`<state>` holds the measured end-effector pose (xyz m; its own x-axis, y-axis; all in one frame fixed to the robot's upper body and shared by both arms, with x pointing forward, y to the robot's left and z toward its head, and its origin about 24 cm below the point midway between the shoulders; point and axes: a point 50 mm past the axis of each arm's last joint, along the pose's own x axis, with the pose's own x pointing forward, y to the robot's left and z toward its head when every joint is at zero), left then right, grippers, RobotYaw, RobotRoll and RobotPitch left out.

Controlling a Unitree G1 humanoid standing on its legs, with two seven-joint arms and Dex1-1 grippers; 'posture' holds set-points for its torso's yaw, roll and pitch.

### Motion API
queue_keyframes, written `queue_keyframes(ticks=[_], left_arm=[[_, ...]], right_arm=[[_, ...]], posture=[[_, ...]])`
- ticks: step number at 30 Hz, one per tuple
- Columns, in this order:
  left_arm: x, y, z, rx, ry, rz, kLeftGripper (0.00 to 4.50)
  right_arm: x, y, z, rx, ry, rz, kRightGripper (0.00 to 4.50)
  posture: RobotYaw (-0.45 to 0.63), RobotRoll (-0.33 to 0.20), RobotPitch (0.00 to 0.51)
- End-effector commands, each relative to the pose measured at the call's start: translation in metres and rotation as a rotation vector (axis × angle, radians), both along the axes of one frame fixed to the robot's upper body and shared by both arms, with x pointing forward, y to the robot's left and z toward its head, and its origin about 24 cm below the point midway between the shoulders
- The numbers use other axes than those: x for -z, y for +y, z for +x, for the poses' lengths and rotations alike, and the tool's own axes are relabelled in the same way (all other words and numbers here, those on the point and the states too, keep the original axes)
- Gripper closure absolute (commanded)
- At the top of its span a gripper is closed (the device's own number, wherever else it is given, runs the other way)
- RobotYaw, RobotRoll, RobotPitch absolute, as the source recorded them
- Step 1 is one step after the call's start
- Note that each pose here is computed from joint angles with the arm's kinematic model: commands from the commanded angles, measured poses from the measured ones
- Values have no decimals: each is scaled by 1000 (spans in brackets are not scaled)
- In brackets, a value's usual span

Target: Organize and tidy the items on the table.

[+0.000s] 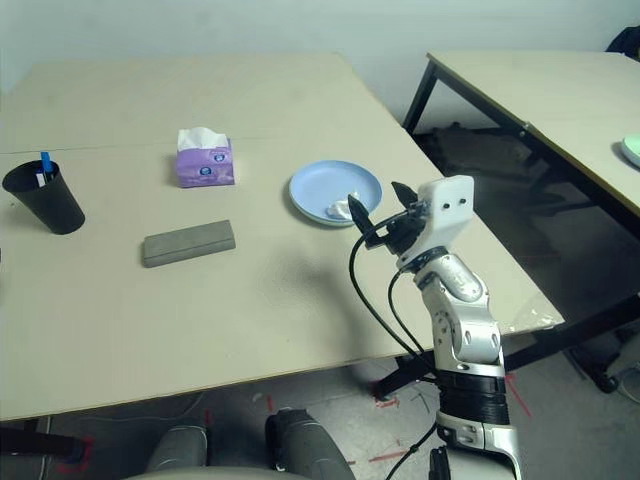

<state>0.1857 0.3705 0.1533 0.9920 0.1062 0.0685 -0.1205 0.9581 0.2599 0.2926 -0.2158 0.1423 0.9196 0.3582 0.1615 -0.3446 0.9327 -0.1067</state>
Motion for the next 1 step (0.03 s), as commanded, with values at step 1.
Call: queue_keyframes(ticks=[1], left_arm=[[-2,-2,5,11,-3,10,17]], right_arm=[[-4,1,-1,3,-14,-6,0]], posture=[[83,0,89]])
